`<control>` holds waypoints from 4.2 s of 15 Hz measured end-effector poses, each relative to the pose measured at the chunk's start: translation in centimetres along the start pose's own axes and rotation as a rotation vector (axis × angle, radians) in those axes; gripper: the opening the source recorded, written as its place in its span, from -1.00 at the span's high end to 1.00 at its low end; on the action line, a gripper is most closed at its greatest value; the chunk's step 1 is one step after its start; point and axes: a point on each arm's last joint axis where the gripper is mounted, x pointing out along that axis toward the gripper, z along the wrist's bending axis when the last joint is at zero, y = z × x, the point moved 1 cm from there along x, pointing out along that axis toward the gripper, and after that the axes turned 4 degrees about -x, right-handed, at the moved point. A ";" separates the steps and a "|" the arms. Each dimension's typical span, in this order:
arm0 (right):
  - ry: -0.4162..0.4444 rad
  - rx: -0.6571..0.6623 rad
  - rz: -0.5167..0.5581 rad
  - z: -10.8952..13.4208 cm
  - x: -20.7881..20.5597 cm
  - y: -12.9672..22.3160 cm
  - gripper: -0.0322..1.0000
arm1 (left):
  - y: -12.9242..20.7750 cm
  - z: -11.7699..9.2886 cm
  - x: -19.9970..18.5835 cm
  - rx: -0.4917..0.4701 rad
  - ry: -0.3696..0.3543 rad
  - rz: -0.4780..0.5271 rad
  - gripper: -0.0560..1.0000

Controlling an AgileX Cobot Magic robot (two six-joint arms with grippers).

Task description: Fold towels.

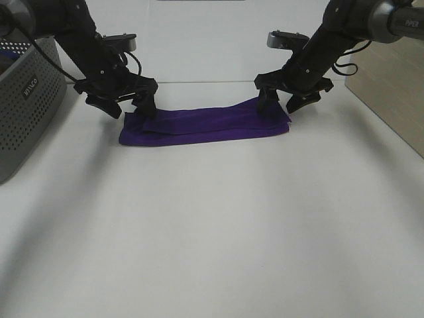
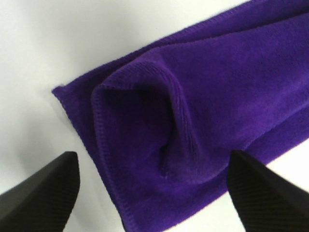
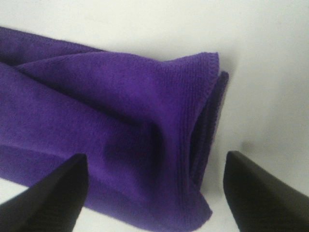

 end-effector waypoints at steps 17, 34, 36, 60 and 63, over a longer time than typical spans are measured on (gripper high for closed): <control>0.132 -0.026 0.091 2.4 -12.9 -0.6 -0.56 | 1.0 3.8 2.9 -0.186 0.244 0.128 -0.56; 0.133 -0.014 0.075 2.6 -13.6 -0.8 -0.56 | -0.8 6.1 1.1 -0.068 0.195 0.045 0.86; 0.136 -0.020 0.050 3.0 -14.9 -1.0 -0.56 | -1.7 5.5 -1.5 -0.035 0.169 0.000 0.86; -0.001 -0.013 -0.297 9.5 -30.8 -0.6 -0.56 | -2.5 -15.5 -0.6 0.176 0.373 -0.263 -0.45; -0.001 -0.018 -0.313 9.7 -31.6 -0.5 -0.56 | -3.2 -14.9 -3.4 0.248 0.318 -0.301 -0.46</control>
